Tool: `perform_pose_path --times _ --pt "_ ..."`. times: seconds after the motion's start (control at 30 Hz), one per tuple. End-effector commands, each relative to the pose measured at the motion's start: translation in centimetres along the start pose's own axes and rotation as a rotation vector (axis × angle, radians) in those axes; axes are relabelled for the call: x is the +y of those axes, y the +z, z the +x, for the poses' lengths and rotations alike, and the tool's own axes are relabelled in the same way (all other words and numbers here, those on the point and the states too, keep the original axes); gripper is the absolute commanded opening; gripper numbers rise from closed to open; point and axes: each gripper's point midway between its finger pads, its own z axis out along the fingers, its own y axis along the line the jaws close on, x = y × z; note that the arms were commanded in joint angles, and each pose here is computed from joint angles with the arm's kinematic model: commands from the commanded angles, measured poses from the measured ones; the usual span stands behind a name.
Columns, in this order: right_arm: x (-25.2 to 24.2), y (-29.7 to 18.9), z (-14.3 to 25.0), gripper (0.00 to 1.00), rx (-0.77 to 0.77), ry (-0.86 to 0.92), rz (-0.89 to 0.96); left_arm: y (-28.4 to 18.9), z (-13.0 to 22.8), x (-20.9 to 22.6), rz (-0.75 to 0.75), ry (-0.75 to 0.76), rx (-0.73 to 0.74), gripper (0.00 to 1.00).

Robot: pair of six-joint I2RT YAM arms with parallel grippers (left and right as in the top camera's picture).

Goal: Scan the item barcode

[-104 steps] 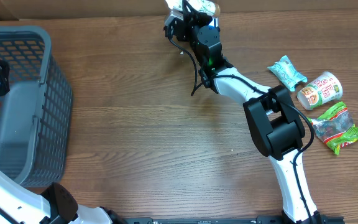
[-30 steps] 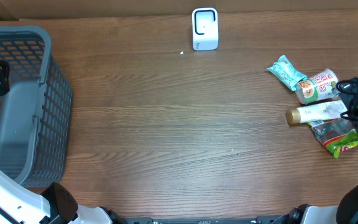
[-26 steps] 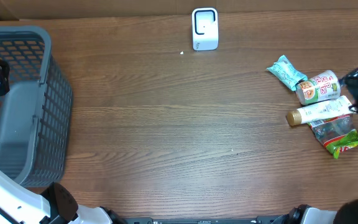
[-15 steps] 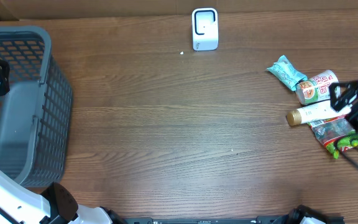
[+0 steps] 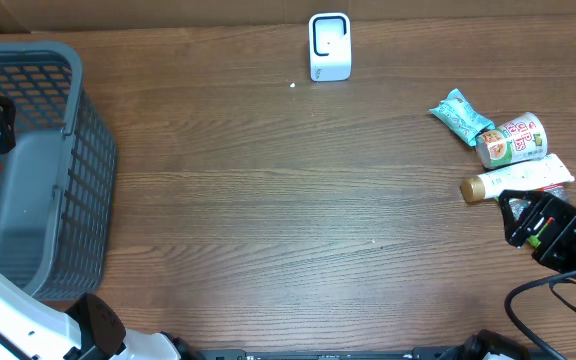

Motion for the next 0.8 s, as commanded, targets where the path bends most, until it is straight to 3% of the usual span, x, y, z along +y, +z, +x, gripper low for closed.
perform_pose_path --times 0.0,0.17,0.33,0.43,0.63,0.77 --pt "2.1 -2.6 -2.0 1.00 -0.110 -0.090 -0.033 0.1 -0.2 -0.4 0.016 0.025 -0.008 1.00" --pt "2.9 -4.7 -4.3 1.00 -0.232 -0.144 -0.012 0.1 -0.2 -0.4 0.016 0.025 -0.008 0.99" --pt "2.4 -4.7 -4.5 1.00 -0.236 -0.313 0.041 0.1 -0.2 -0.4 0.016 0.025 -0.008 1.00" --pt "0.2 -4.9 -4.7 1.00 -0.239 -0.308 0.170 0.1 -0.2 -0.4 0.016 0.025 -0.008 1.00" --pt "-0.1 -3.9 -4.1 1.00 -0.200 -0.319 0.154 0.1 -0.2 -0.4 0.016 0.025 -0.008 0.99" --pt "0.4 -2.1 -3.2 1.00 -0.253 -0.408 0.094 0.1 -0.2 -0.4 0.016 0.025 -0.008 1.00"
